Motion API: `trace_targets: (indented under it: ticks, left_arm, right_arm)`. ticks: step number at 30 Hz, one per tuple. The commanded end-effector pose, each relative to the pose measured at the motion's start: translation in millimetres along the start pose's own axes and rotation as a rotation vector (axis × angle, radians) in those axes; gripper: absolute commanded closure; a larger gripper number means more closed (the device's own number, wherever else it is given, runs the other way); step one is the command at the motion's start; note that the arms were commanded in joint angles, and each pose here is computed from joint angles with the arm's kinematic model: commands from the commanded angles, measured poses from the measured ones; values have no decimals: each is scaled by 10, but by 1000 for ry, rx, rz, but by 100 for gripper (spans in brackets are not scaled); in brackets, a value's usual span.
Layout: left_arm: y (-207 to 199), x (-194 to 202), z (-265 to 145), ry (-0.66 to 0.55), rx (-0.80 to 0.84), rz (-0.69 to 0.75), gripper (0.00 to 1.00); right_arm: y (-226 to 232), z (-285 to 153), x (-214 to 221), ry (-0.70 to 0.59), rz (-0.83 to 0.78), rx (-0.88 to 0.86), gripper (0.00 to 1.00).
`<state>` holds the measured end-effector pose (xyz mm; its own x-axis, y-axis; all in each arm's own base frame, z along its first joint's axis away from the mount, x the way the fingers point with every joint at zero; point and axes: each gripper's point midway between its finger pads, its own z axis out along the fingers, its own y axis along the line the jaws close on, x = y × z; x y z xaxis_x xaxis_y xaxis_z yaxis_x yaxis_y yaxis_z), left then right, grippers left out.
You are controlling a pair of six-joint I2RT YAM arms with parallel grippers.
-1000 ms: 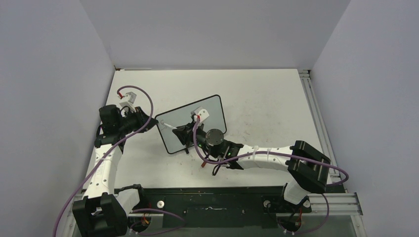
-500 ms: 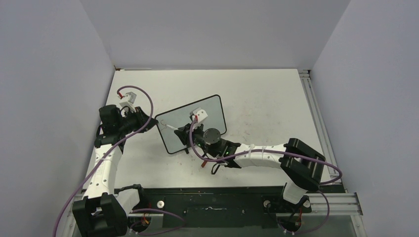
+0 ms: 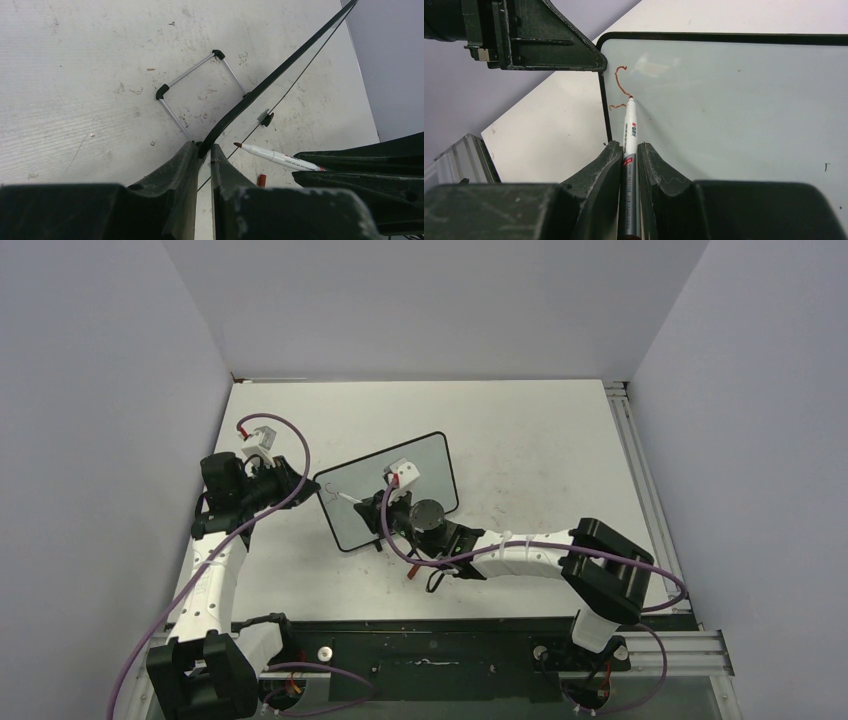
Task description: Write a sentence on the whiteboard
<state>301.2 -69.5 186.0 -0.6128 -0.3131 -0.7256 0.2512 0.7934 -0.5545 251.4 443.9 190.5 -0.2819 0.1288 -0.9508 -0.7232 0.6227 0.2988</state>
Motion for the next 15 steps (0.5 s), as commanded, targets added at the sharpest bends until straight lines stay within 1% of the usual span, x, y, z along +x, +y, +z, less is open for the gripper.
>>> trace_targets:
  ticks: [1,15]
  left_arm:
    - [-10,-118,-30,-29,-16,32,90]
    - [-11,-119,-32,-29,-16,33,91]
  right_arm:
    - [31,81,-281,-93,21,-2,95]
    - [-19,146,-323,-115,22,22,95]
